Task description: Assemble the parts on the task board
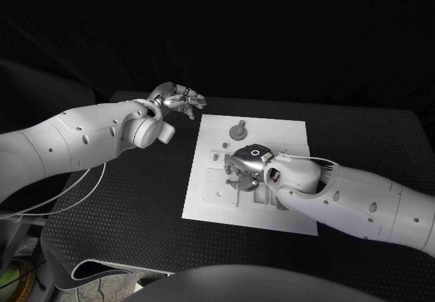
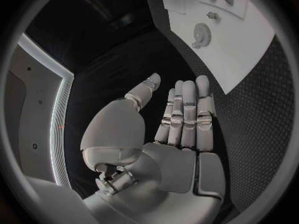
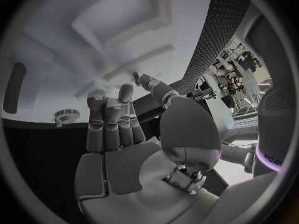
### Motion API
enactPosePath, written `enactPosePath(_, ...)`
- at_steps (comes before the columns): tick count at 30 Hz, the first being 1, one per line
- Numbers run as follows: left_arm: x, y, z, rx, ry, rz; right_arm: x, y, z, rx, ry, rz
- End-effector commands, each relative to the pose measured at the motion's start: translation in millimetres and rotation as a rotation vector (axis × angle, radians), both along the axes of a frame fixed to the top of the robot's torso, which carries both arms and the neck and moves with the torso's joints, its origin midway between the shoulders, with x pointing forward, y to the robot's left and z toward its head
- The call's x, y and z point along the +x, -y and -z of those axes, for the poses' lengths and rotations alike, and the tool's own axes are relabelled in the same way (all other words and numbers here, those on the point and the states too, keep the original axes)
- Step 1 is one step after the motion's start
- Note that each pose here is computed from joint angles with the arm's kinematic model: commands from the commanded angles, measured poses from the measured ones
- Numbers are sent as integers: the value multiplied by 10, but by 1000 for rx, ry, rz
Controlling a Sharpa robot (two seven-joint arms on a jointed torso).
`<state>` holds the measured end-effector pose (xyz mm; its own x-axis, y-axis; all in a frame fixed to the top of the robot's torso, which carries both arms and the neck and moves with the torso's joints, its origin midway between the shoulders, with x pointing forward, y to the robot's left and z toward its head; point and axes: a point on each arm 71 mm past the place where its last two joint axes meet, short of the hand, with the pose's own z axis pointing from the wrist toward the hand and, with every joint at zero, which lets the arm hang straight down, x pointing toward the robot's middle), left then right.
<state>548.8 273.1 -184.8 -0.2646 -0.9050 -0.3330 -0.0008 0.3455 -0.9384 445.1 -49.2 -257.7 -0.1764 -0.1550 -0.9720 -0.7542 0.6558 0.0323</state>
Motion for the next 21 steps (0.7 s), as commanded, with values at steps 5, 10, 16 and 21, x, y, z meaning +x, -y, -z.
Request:
enactPosePath(5,-3,29,-11,-11,2,18,11,-2,26,-34,12,5)
enactPosePath(10,-3,28,-11,-10,2,18,0,-2,57,-39,3,2)
enactPosePath(16,-4,28,-11,-11,2,18,-18,-6,96,-42,-7,-3)
enactPosePath(21,-3,24,-10,-10,1,17,-33,-12,96,-41,-11,-9)
